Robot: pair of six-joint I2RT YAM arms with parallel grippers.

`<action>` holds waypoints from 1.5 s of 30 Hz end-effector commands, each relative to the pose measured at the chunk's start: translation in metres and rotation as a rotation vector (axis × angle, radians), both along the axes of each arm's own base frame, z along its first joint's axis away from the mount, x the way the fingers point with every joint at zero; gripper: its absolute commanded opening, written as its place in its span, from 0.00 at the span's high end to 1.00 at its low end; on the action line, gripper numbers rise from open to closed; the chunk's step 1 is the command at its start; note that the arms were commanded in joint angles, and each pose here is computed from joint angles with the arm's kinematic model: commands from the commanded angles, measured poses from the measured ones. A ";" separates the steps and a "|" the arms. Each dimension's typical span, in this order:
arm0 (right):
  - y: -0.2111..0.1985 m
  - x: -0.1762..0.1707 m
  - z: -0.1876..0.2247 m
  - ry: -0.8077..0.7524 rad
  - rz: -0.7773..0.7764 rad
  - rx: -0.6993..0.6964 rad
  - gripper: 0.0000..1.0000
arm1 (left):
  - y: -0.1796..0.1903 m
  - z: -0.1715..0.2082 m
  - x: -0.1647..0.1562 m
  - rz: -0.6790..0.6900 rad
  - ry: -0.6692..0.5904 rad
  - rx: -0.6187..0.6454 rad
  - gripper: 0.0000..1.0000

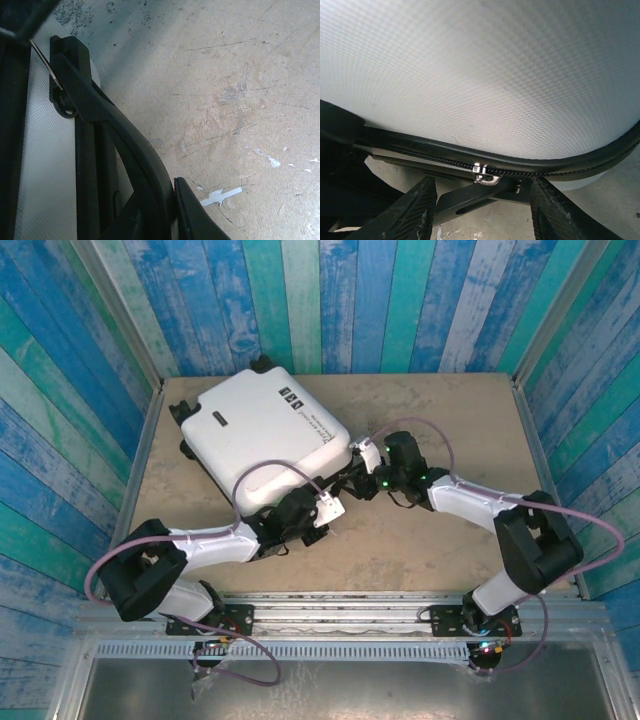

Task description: Pack the luggage

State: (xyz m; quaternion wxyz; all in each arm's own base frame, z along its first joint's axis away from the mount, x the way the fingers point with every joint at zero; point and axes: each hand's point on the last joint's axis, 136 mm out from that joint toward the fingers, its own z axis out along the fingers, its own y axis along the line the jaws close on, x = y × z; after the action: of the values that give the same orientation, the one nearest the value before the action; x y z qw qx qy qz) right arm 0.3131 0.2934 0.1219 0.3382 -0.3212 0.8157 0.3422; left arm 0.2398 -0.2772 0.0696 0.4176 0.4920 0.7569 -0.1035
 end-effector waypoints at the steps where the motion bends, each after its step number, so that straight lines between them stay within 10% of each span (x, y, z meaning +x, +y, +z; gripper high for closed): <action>1: 0.013 0.004 0.003 0.006 0.020 0.023 0.48 | -0.044 0.033 -0.042 -0.205 0.128 -0.297 1.00; 12: 0.030 0.003 -0.007 0.090 0.057 0.062 0.55 | -0.048 0.035 -0.047 -0.258 0.107 -0.306 1.00; 28: 0.056 -0.035 0.010 0.072 0.231 0.156 0.90 | -0.055 0.036 -0.044 -0.282 0.096 -0.304 1.00; 45: 0.078 -0.069 -0.002 0.000 0.302 0.066 1.00 | -0.061 0.047 -0.033 -0.249 0.064 -0.334 1.00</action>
State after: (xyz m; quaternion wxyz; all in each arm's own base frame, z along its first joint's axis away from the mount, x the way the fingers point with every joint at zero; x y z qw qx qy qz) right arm 0.3163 0.3142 0.1142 0.3430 -0.3263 0.8200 0.3218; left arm 0.2449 -0.2739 0.0711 0.4284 0.4861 0.7548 -0.1022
